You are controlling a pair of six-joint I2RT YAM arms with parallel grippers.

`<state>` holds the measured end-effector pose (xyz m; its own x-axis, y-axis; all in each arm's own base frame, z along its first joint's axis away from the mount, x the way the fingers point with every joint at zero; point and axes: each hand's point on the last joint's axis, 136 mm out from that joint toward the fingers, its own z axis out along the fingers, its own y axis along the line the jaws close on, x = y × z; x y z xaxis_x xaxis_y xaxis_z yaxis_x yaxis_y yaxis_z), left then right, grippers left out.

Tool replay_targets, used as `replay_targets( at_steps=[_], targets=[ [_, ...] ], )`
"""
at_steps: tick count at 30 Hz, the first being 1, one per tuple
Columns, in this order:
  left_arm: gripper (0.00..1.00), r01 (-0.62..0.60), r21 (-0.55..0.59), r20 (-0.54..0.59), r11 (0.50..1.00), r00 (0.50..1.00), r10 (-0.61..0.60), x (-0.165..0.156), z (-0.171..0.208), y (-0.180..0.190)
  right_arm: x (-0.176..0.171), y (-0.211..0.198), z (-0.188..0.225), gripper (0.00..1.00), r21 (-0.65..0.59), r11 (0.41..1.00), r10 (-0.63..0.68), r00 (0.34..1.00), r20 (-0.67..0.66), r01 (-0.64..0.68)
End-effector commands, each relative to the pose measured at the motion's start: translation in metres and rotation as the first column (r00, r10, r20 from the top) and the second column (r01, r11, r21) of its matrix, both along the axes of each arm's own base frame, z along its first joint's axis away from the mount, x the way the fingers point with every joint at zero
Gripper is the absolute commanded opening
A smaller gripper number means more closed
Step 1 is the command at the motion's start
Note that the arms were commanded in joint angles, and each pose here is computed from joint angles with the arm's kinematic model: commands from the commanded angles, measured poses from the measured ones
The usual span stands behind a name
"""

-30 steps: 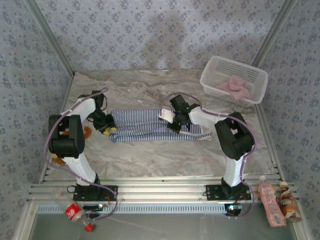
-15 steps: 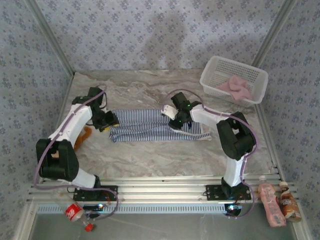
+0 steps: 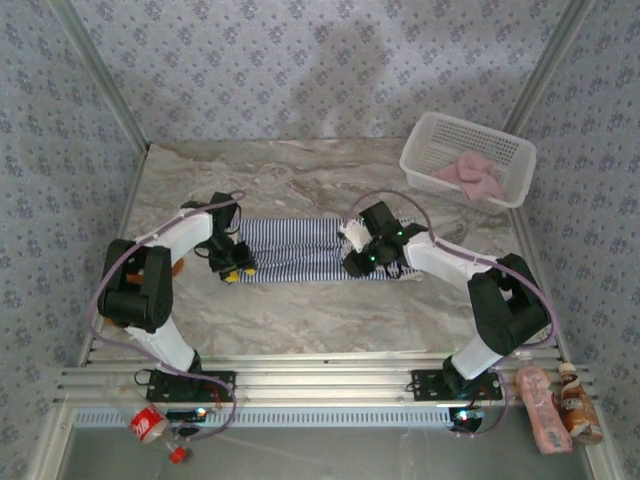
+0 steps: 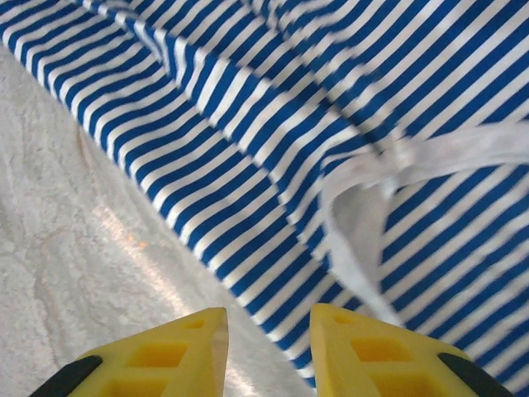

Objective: Fold and stack the tank tops

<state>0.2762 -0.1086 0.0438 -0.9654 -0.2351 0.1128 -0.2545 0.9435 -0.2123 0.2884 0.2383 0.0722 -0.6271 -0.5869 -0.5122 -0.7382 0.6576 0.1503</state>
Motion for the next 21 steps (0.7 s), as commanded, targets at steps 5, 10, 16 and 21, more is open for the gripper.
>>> replay_targets(
  at_steps=[5, 10, 16, 21],
  targets=[
    [0.40, 0.016, 0.056, 0.057, 0.998, 0.998, -0.019, 0.038, 0.002, 0.025, 0.001, 0.024, -0.009, 0.35, 0.084, 0.996, -0.020, 0.999, -0.033, 0.023],
    [0.40, 0.033, 0.094, 0.022, 0.995, 0.999, -0.035, 0.044, -0.012, 0.043, -0.002, 0.014, -0.030, 0.35, 0.042, 0.997, -0.054, 0.996, -0.075, 0.058],
    [0.41, 0.036, 0.146, 0.003, 0.989, 0.999, -0.037, 0.043, -0.017, 0.063, -0.006, -0.005, -0.044, 0.35, 0.001, 0.992, -0.122, 0.985, -0.122, 0.123],
    [0.43, -0.001, 0.153, 0.027, 0.988, 1.000, -0.003, 0.037, -0.007, 0.073, -0.009, -0.013, -0.053, 0.35, -0.021, 0.989, -0.147, 0.977, -0.154, 0.146]
  ],
)
